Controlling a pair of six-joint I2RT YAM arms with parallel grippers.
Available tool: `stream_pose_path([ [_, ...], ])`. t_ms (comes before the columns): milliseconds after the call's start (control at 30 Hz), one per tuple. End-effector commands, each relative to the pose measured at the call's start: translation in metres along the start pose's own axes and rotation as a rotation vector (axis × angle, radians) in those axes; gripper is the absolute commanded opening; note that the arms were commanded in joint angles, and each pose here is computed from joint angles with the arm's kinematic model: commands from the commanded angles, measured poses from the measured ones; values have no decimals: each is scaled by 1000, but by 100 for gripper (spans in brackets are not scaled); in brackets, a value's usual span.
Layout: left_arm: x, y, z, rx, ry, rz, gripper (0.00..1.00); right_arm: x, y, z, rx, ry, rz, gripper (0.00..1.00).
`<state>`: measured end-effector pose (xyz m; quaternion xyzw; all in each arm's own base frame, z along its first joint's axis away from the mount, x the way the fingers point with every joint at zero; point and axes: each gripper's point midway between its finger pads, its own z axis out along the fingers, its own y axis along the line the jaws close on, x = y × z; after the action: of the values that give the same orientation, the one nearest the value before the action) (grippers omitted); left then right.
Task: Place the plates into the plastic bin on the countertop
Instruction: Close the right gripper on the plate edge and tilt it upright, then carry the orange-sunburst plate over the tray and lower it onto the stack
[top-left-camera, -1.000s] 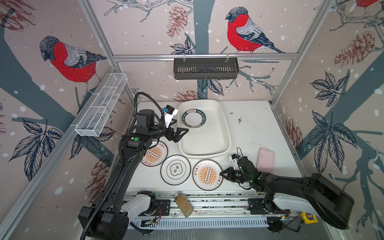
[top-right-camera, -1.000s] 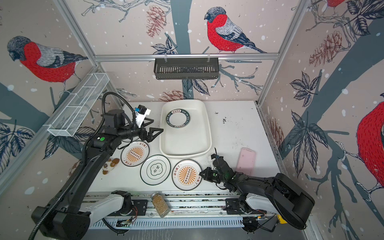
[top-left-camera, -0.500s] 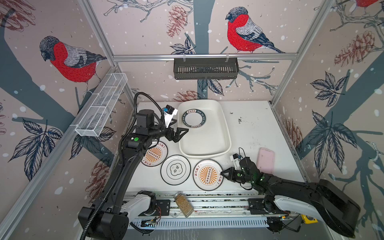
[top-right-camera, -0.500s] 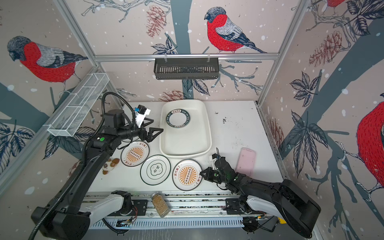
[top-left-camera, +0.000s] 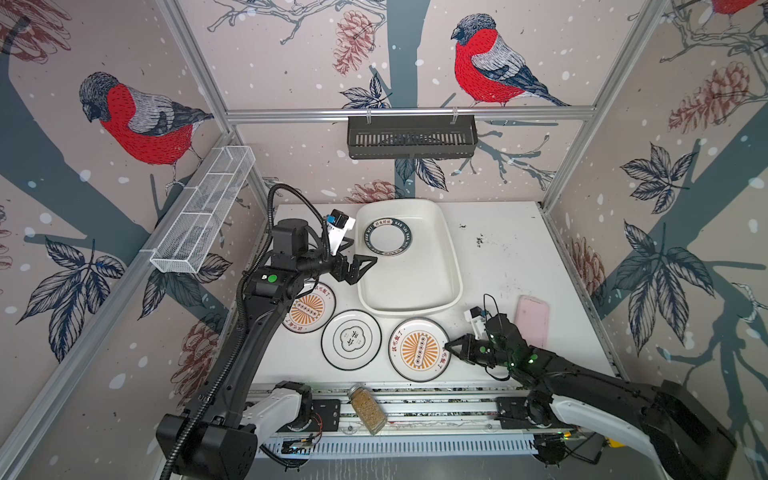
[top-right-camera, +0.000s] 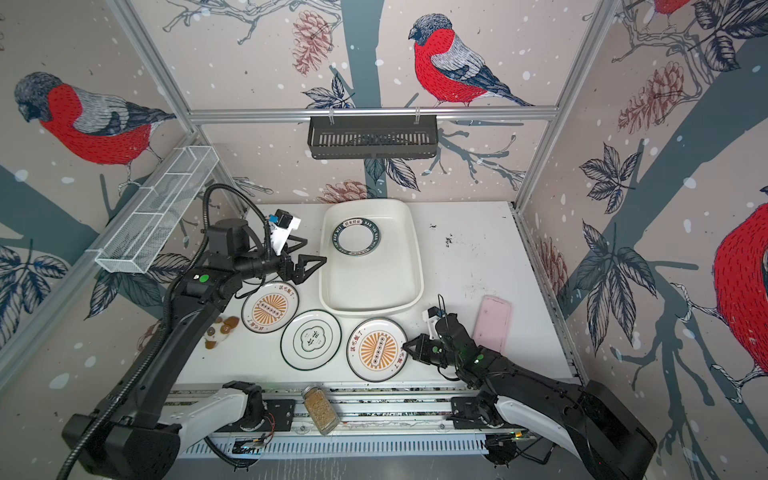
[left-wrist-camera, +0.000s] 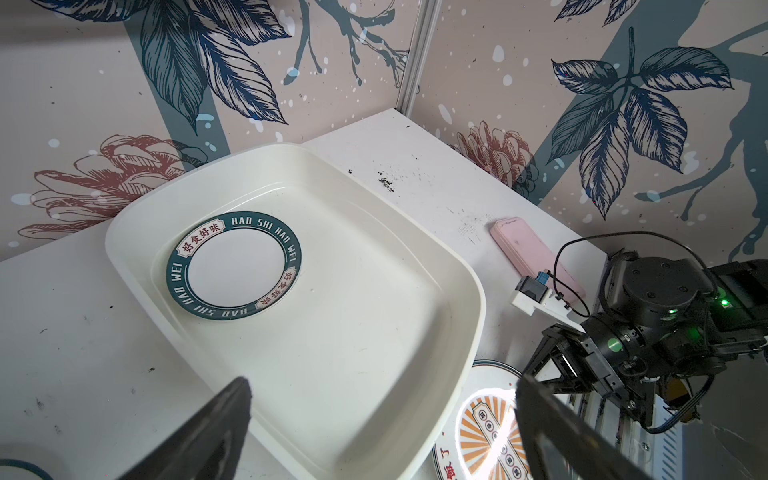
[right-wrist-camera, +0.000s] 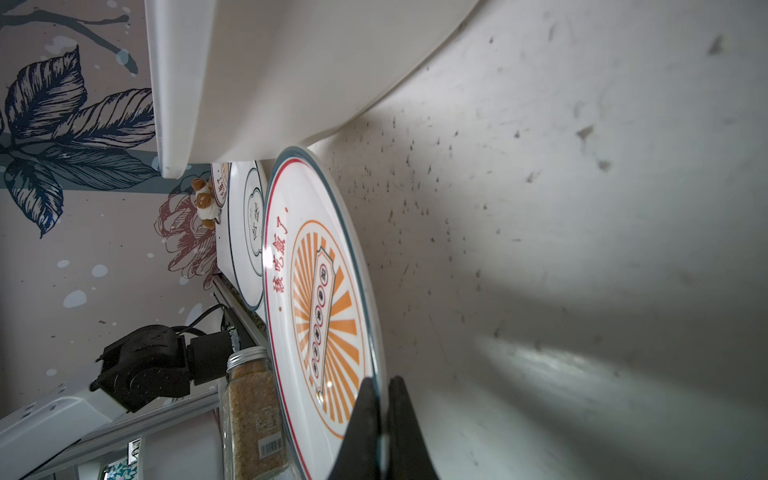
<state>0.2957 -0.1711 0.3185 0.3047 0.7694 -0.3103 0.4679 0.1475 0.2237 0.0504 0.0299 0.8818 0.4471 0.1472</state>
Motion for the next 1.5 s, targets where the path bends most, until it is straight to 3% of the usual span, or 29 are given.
stream_pose_path([
  [0,-11,-2,-1,11,-35,30,98,3,2,-2,-8,22,-21,2],
  [667,-22,5,-5,-39,-30,72,98,11,22,-28,-25,61,-52,2],
  [1000,-11,16,-9,-95,-19,68,98,0,58,-50,-45,57,-116,2],
  [1267,-18,27,-39,-168,-98,42,98,-30,100,-57,-60,27,-177,2],
  [1467,-22,20,-51,-170,-141,48,98,-84,120,-55,-38,-68,-190,2],
])
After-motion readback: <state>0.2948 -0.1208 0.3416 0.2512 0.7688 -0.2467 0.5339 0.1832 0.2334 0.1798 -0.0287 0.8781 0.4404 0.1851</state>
